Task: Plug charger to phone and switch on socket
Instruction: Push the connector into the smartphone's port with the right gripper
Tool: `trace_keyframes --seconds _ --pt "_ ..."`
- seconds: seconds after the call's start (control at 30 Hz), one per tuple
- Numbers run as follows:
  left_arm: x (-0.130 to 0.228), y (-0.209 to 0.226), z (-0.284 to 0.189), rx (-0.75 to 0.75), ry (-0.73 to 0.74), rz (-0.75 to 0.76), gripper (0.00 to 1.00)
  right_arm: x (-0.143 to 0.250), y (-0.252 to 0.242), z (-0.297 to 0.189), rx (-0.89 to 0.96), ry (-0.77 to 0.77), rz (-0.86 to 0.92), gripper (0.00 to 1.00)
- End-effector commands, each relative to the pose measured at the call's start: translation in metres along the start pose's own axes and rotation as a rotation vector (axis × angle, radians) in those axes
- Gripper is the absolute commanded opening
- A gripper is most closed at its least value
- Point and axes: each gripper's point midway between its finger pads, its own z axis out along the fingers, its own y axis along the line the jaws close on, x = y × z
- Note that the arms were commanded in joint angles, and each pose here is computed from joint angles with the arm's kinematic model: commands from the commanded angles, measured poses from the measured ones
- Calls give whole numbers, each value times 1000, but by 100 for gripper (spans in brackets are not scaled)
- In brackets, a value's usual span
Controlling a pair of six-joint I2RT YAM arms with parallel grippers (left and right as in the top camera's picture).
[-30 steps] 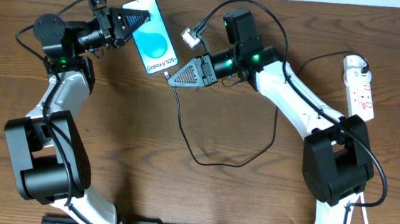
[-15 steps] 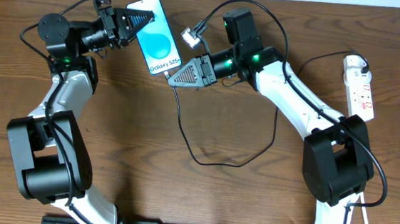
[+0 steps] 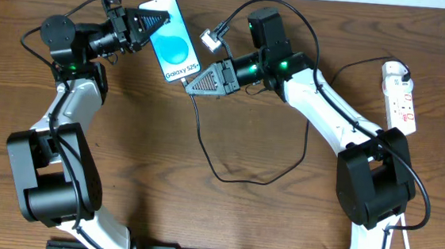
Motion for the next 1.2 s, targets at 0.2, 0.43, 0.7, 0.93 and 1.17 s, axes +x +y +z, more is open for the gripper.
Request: trace_keyframes --seconds 0.2,0.43,0.7,0.93,1.17 --pt "7 -19 2 17 51 80 7 -8 -2 -12 15 -29 15 1" --pt "7 -19 2 17 51 81 7 -7 -3 -12 19 -30 23 1" --pt "6 -19 2 17 50 92 7 -7 -4 -14 20 -31 31 1" --pt "7 -19 2 17 50 100 7 -7 -5 -12 28 -33 30 1" --pt "7 -19 2 18 51 99 7 -6 -8 3 63 -32 29 1"
